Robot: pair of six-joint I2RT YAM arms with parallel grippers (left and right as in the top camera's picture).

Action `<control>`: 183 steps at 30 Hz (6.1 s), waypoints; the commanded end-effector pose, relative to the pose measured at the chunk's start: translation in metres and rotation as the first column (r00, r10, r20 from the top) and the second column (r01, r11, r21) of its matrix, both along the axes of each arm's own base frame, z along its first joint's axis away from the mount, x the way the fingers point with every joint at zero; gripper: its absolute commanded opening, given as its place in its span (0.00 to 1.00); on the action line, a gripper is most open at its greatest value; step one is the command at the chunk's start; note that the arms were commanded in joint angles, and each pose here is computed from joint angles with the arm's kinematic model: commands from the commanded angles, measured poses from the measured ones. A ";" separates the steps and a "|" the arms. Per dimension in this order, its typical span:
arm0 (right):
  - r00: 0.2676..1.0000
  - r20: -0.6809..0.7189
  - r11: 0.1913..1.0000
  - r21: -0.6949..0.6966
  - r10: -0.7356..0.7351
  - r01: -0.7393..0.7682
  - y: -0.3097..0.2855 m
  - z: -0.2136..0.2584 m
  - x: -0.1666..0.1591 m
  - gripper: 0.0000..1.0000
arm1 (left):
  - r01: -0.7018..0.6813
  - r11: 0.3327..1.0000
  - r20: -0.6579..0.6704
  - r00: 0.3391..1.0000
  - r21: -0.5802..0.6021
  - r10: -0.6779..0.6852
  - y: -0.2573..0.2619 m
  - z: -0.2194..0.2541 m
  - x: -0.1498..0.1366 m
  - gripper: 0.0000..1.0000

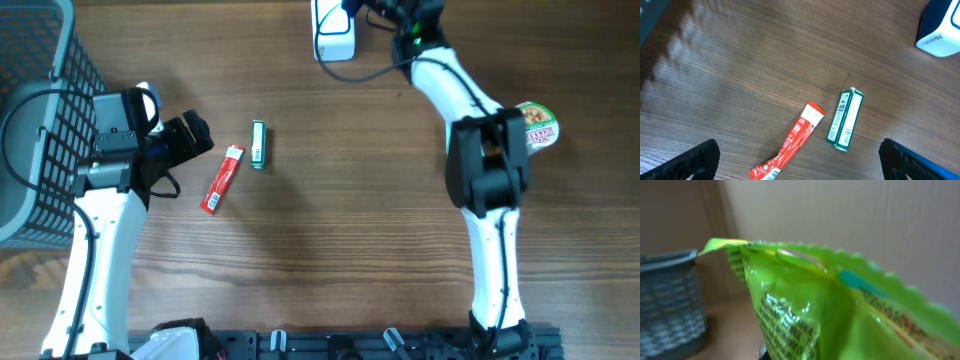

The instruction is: Scan the item barcode

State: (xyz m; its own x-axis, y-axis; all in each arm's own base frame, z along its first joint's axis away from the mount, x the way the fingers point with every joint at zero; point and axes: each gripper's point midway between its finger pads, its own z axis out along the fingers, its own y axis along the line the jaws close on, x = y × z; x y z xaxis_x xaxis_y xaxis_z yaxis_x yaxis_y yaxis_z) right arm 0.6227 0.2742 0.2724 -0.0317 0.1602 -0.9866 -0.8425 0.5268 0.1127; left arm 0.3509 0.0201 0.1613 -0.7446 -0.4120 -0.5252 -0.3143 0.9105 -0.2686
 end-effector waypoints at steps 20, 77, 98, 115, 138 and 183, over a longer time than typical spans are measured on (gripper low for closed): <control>0.488 -0.638 0.718 -0.695 -0.595 -0.033 -0.142 0.010 -0.260 0.04 | 0.008 1.000 0.017 1.000 -0.003 -0.008 -0.002 0.006 0.003 1.00; 0.524 -0.402 0.545 -0.825 -0.751 0.149 -0.102 -0.097 -0.222 0.99 | 0.008 1.000 0.017 1.000 -0.003 -0.008 -0.002 0.006 0.003 1.00; 0.365 -0.825 0.897 -0.434 -0.433 0.082 0.096 -0.195 -0.239 0.92 | 0.008 1.000 0.017 1.000 -0.003 -0.008 -0.002 0.006 0.003 1.00; 0.440 -0.696 0.819 -0.536 -0.567 0.207 0.113 -0.262 -0.224 0.81 | 0.008 1.000 0.017 1.000 -0.003 -0.008 -0.002 0.006 0.003 1.00; 0.541 -0.590 0.777 -0.591 -0.599 0.216 0.095 -0.228 -0.212 0.39 | 0.008 1.000 0.017 1.000 -0.003 -0.008 -0.002 0.006 0.003 1.00; 0.474 -0.655 0.791 -0.588 -0.589 0.170 0.069 -0.262 -0.193 0.63 | 0.008 1.000 0.017 1.000 -0.003 -0.008 -0.002 0.006 0.003 1.00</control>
State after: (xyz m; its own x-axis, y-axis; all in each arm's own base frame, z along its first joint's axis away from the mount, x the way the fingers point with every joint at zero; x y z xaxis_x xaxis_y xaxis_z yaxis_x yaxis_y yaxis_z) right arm 0.4336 0.3528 0.0255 -0.8283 0.0002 -0.5603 -0.2301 0.9117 0.3404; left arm 0.3509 0.0201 0.1613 -0.7446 -0.4120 -0.5252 -0.3143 0.9105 -0.2686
